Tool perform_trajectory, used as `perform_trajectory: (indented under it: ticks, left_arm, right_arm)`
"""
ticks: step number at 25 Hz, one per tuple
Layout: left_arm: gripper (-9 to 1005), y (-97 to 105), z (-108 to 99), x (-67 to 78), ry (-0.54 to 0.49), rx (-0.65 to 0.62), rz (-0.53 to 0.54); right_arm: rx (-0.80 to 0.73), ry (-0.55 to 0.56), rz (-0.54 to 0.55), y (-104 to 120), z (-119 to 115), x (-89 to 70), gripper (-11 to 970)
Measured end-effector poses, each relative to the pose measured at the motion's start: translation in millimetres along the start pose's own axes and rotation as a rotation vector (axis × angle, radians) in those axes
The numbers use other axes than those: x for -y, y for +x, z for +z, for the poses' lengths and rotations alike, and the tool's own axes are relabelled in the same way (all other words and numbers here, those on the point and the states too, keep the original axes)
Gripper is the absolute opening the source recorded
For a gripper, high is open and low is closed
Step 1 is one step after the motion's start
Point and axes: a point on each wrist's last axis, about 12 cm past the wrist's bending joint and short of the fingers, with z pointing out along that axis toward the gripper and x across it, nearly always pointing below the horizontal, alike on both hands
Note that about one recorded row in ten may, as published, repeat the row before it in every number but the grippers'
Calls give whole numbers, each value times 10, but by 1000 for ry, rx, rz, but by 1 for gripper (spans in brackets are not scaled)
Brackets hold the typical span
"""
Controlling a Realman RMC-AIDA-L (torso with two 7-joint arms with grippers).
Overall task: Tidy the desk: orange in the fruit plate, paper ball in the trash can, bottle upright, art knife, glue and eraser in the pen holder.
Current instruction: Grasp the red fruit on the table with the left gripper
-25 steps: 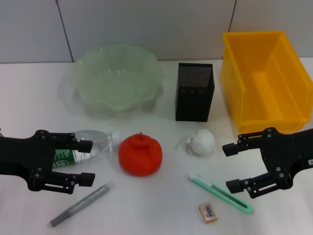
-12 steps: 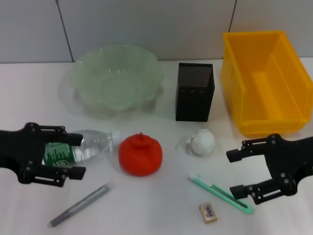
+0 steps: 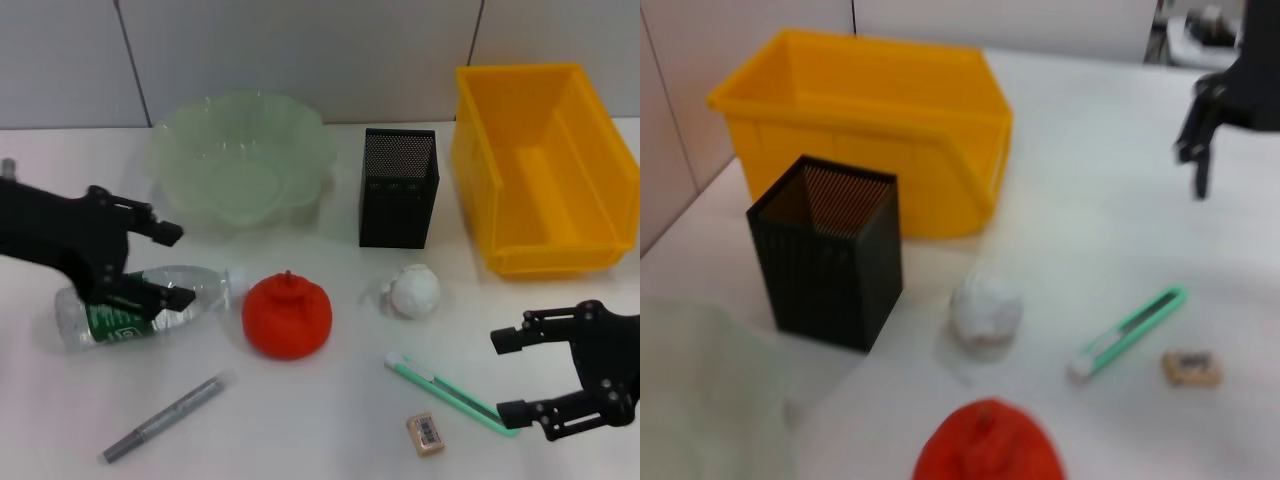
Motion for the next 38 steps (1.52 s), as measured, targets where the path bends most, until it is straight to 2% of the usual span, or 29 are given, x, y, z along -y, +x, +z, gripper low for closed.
perform_trajectory:
  ticks: [2, 7, 8, 12, 15, 28, 38]
  left_arm:
    - [799, -128, 160, -61, -16, -86, 24]
    - [799, -287, 359, -110, -28, -166, 58]
    - [799, -287, 359, -110, -28, -166, 58]
    - [799, -464, 649, -73, -16, -256, 118]
    - [798, -501, 782, -59, -11, -281, 121]
    - [798, -488, 1128, -116, -16, -222, 87]
    - [798, -406, 1248, -138, -22, -217, 61]
  right_arm:
    - [2, 3, 11, 38, -12, -19, 822]
    - [16, 19, 23, 73, -45, -28, 822]
    - [16, 19, 23, 73, -45, -28, 822]
    - [27, 32, 22, 86, -53, -23, 822]
    - [29, 31, 21, 83, -45, -20, 822]
    - [37, 16, -4, 21, 18, 22, 822]
    - [39, 19, -15, 5, 34, 39, 823]
